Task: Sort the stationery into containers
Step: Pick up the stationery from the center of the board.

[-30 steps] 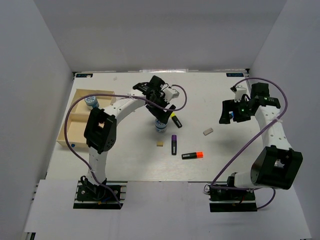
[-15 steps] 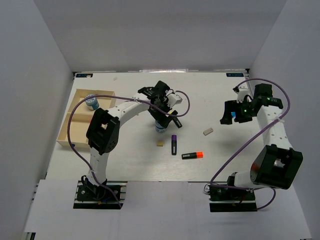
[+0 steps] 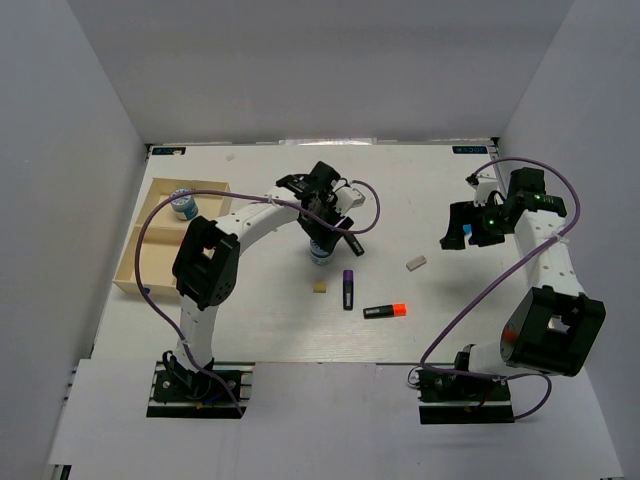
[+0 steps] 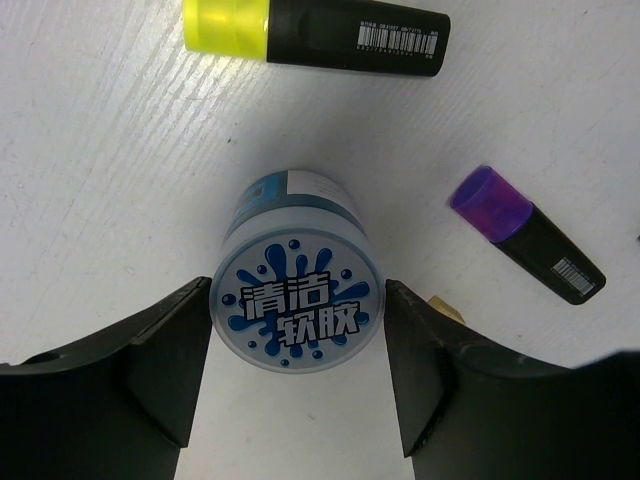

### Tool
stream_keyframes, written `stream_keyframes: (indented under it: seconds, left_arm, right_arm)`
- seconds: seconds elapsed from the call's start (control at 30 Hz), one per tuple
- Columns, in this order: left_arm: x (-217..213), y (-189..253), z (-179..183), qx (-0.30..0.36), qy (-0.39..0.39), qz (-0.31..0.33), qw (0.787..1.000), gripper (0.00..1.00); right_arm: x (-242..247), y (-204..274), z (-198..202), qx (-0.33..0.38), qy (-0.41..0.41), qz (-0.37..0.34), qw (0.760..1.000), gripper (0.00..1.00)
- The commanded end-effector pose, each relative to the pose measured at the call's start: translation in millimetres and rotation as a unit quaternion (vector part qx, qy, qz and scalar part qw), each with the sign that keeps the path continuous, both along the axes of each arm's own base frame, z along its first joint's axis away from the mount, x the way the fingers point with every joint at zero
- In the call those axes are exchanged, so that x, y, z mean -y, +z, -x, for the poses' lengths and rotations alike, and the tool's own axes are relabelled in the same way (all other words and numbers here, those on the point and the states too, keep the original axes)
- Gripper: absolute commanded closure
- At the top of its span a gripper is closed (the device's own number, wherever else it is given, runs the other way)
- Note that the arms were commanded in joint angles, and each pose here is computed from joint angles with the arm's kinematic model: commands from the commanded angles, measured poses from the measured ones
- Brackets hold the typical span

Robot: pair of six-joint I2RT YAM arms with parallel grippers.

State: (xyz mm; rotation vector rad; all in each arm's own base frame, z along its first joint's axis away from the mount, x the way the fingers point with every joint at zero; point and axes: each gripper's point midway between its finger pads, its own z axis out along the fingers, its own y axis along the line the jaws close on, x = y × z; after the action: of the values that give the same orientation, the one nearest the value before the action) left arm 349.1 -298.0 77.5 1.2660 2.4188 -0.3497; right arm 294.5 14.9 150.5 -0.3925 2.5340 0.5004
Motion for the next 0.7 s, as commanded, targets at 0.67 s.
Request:
stream_keyframes:
  seconds: [0.67]
  left_arm:
    - [-152.3, 166.8, -89.0, 0.161, 0.244, 0.061, 0.954, 0.65]
  right_arm:
    - [-0.2, -1.2, -2.5, 0.000, 0.007, -0.002, 1.000, 0.11]
